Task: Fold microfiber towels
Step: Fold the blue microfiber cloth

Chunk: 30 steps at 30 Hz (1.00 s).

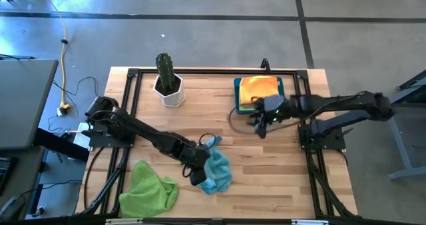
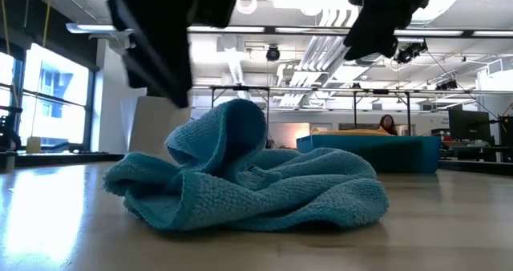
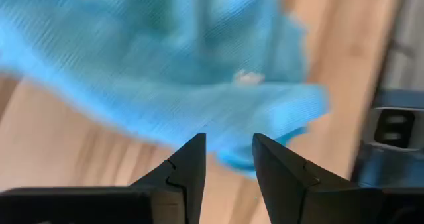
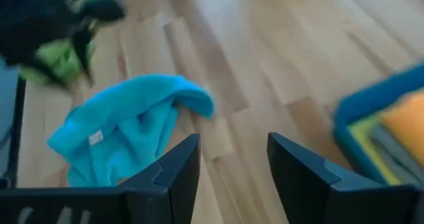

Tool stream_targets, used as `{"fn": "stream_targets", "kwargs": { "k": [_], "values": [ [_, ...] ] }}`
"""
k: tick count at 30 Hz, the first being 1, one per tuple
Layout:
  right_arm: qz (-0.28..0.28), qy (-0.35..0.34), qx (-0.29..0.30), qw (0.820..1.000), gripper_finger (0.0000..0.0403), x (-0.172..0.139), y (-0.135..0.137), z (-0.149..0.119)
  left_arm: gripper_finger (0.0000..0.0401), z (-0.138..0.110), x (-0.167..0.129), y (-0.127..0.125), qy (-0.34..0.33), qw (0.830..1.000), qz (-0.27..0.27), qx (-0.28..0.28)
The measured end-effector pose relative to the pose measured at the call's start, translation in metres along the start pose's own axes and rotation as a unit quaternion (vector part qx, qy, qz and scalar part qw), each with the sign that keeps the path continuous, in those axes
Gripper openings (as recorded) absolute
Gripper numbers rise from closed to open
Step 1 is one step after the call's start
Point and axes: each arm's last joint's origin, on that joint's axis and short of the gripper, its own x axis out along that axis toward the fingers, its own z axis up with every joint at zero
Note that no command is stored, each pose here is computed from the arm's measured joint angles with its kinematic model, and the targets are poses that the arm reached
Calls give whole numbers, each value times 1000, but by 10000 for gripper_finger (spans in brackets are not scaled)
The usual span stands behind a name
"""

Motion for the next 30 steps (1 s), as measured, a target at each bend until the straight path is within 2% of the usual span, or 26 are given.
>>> {"fn": "stream_targets", "kwargs": {
  "k": [4,8,17,25,30],
  "values": [
    [10,-3,-69,998,169,31,19,-5,115,-11,0,1,7,998,51,-34],
    [-20,-6,-134,991,169,63,28,-10,115,-16,1,-3,2,997,59,-56],
    [-25,-25,-169,985,169,131,27,-16,115,-32,0,-16,12,995,51,-89],
    [45,-28,-175,983,169,177,13,-22,115,-43,-1,-25,31,991,37,-127],
    [52,-21,-183,981,169,197,5,-30,115,-49,-2,-29,38,988,37,-143]
  ]
}}
